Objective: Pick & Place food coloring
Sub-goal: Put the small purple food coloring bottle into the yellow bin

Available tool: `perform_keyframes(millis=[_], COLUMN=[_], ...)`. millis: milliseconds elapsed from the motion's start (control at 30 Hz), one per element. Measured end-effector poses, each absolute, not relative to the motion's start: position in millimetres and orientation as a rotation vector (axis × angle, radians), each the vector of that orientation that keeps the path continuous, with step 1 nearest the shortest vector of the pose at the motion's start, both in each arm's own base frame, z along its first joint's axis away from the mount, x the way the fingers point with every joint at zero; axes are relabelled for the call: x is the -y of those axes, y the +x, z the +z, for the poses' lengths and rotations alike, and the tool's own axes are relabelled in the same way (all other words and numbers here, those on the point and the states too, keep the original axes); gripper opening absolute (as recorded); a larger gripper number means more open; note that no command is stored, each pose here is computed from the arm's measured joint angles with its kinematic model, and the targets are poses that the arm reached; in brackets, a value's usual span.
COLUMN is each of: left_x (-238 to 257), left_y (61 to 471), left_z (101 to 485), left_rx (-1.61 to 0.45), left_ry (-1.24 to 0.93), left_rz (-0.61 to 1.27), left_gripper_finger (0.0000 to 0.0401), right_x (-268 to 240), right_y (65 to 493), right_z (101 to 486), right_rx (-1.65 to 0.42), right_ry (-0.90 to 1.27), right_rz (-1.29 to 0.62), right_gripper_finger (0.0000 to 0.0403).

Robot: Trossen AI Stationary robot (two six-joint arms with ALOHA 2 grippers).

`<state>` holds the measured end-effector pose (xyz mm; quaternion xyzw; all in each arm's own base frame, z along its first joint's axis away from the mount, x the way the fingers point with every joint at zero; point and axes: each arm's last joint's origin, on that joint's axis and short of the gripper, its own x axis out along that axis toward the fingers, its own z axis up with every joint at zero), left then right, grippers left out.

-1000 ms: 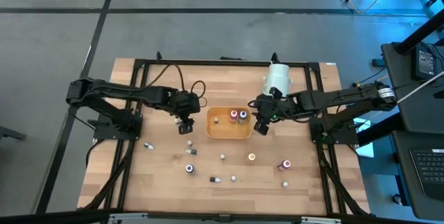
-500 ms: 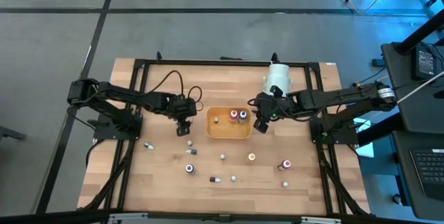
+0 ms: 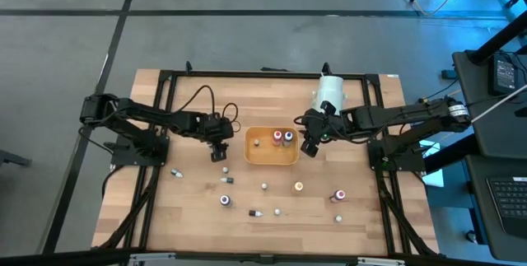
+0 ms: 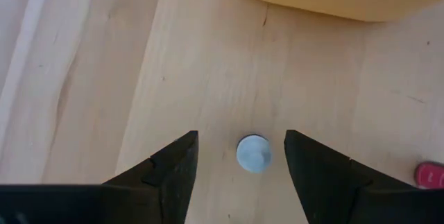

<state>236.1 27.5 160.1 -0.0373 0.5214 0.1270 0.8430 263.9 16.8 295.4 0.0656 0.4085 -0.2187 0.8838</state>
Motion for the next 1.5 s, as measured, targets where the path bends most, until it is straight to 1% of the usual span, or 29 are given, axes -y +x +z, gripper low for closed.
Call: perform_keyframes(millis=[167,467,833,900,1033,1133,1267,1400,1500], left_x=[-27.2,-26.3,-26.0,-26.0,-25.9,-26.5,-28.2,-30.8,-30.1], left_y=[238.2,240.5,242.5,242.6,242.6,249.9,262.8,272.4,280.3], left_z=[153.3,144.3,144.8,144.9,147.6,163.0,194.7,229.0,249.6], left_rx=[-1.127,-1.165,-1.148,-1.148,-1.14,-1.078,-0.978,-0.928,-0.873], left_ry=[-0.083,-0.082,-0.089,-0.089,-0.12,-0.136,-0.098,-0.042,-0.047], left_rz=[0.27,0.27,0.258,0.258,0.273,0.278,0.268,0.307,0.289], left_gripper_finger=[0.0181,0.0151,0.0076,0.0071,0.0073,0.0073,0.007,0.0071,0.0071], right_x=[-16.8,-16.2,-16.1,-16.1,-16.1,-16.1,-16.1,-16.0,-16.0], right_y=[263.9,263.5,263.2,263.2,263.2,263.2,263.1,262.6,262.5], right_z=[295.5,295.5,295.3,295.3,295.3,295.3,295.3,294.9,294.7], right_rx=[-0.849,-0.846,-0.854,-0.855,-0.856,-0.855,-0.856,-0.862,-0.865], right_ry=[0.137,0.125,0.104,0.101,0.099,0.099,0.098,0.096,0.095], right_rz=[-0.455,-0.475,-0.468,-0.467,-0.466,-0.467,-0.467,-0.468,-0.468], right_gripper_finger=[0.0145,0.0145,0.0145,0.0145,0.0145,0.0145,0.0145,0.0145,0.0145])
